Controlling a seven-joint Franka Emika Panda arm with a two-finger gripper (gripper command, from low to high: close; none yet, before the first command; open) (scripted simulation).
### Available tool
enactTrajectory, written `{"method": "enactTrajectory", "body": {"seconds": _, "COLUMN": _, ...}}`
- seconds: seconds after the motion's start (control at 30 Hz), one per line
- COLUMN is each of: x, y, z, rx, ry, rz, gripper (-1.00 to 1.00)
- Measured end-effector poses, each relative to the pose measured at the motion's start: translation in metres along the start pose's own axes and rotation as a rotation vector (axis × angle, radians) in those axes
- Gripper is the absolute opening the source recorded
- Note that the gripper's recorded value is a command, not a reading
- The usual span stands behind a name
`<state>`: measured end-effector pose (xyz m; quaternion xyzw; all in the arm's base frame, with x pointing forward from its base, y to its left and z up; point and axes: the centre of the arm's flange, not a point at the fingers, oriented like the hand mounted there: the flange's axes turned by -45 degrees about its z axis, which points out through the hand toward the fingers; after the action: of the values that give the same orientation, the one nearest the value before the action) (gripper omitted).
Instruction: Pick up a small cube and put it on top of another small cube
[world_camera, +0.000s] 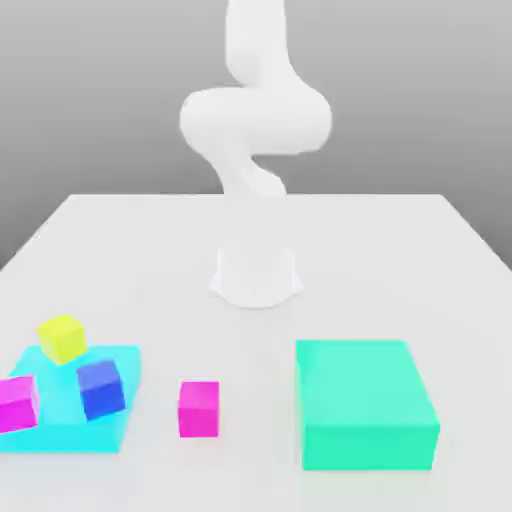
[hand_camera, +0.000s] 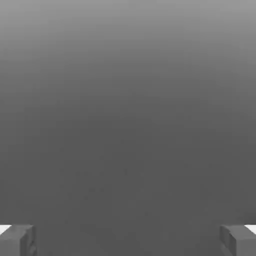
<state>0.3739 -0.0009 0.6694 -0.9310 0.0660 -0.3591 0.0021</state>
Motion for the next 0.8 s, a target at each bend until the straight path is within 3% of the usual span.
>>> {"method": "enactTrajectory", "body": {"seconds": 0.43, "x": -0.106, "y": 0.05, "z": 0.223, "rx": -0.259, "ry": -0.288, "rz": 0.605, "gripper": 0.0}}
{"method": "enactTrajectory", "body": {"seconds": 0.8, "x": -0.259, "y": 0.096, "z": 0.325, "rx": -0.479, "ry": -0.491, "rz": 1.141, "gripper": 0.0}}
